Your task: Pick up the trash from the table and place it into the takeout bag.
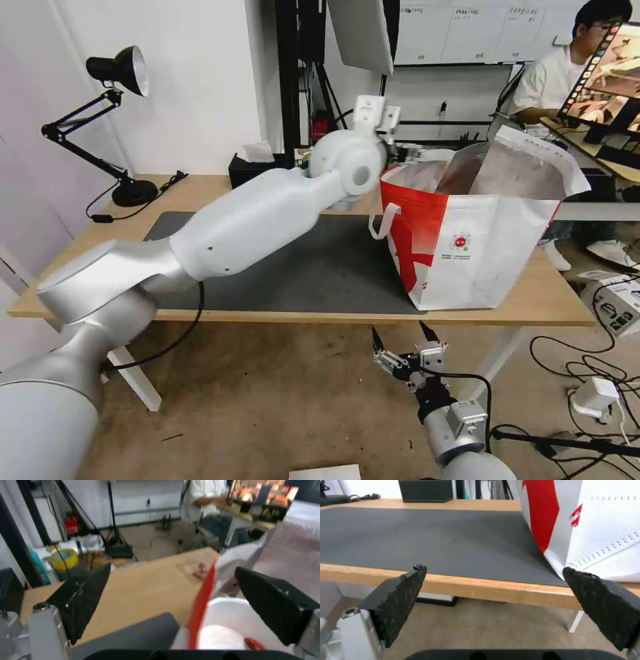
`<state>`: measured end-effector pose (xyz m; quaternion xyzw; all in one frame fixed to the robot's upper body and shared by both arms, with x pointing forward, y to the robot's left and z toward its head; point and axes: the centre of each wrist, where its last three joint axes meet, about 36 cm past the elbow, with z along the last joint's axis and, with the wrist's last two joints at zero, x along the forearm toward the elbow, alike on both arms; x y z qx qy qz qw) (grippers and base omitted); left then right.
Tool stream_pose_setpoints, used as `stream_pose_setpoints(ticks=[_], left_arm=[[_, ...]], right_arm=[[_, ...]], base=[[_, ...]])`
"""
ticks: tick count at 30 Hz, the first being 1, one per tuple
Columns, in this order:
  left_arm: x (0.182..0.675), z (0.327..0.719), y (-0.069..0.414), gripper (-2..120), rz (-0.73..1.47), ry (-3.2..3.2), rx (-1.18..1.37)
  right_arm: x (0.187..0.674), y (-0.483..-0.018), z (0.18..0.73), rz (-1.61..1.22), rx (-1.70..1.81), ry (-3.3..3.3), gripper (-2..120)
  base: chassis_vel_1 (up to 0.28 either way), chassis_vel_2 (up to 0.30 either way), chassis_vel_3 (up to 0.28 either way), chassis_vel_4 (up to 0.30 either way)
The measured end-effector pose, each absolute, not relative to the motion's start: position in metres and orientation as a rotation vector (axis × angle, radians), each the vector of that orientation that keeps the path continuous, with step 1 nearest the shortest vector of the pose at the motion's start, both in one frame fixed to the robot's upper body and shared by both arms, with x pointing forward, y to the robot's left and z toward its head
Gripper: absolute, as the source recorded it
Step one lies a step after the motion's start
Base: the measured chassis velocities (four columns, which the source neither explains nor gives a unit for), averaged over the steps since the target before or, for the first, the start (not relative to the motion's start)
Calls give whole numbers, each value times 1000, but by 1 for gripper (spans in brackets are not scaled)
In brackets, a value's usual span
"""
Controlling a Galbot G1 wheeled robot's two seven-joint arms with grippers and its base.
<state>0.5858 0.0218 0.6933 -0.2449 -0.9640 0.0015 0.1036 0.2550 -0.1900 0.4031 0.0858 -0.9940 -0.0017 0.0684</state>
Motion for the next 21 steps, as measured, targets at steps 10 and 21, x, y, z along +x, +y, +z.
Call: stream_pose_setpoints(ticks=[10, 21], left_arm=[[575, 649, 72, 100, 145, -2932, -870], [570, 582, 154, 100, 270, -3016, -932]], right_arm=[[255, -190, 403, -5, 258, -2994, 100], [255, -190, 403, -5, 258, -2994, 100]], base=[[0, 0, 0, 0], [0, 0, 0, 0]])
